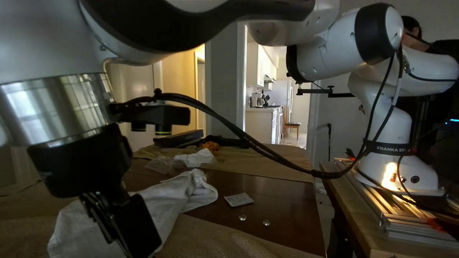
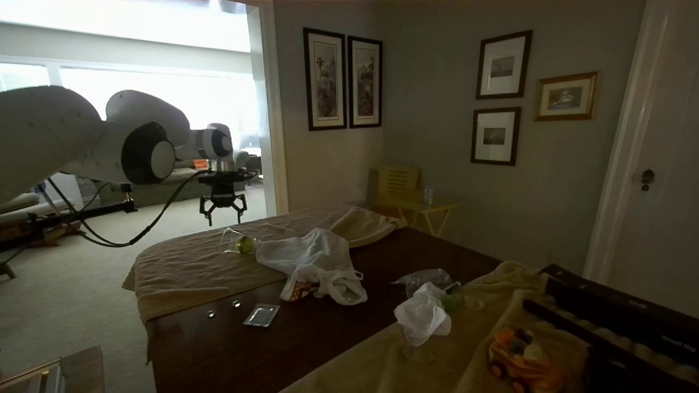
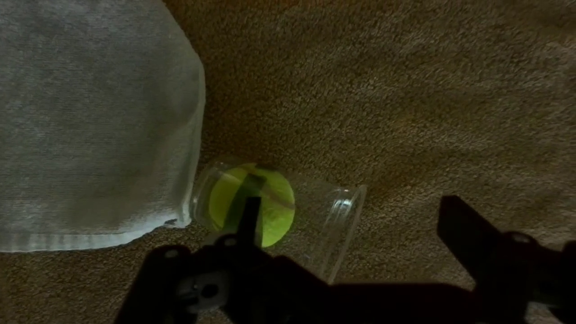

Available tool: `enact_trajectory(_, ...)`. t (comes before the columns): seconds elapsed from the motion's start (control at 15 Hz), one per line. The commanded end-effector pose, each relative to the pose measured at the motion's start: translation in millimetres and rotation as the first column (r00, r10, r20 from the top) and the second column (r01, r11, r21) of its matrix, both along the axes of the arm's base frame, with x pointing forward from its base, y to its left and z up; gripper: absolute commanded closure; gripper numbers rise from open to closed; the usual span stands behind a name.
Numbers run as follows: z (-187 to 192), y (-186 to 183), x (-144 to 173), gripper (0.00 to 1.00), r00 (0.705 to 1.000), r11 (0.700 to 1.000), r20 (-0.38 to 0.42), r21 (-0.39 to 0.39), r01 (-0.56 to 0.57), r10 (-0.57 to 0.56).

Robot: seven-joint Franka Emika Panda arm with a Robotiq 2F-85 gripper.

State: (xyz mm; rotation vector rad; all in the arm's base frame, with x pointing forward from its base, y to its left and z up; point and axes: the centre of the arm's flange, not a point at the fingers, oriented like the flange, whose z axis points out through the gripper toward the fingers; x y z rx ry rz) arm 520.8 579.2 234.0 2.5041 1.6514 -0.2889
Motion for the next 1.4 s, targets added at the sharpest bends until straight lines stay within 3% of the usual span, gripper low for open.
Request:
enact_trajectory(0.0, -0.4, 61.0, 20.1, 0.0, 0.998, 0.994, 0.016, -0.094, -0.054, 0.056)
enact_trajectory(0.2, 2.0, 76.6, 11.2, 0.0, 0.993, 0.975, 0.045, -0.199, -0.102, 0.113)
enact_trajectory(0.47, 4.8, 78.2, 0.4, 0.0, 0.97, 0.923, 0.084, -0.337, -0.187, 0.227)
enact_trajectory(0.67, 3.1, 76.9, 0.5, 0.0, 0.945, 0.887, 0.115, -0.396, -0.239, 0.306)
enact_trajectory(1.0, -8.1, 81.2, 7.4, 0.0, 0.898, 0.871, 0.171, -0.372, -0.322, 0.405)
enact_trajectory(1.33, -23.1, 92.5, 15.8, 0.0, 0.873, 0.883, 0.241, -0.322, -0.341, 0.425)
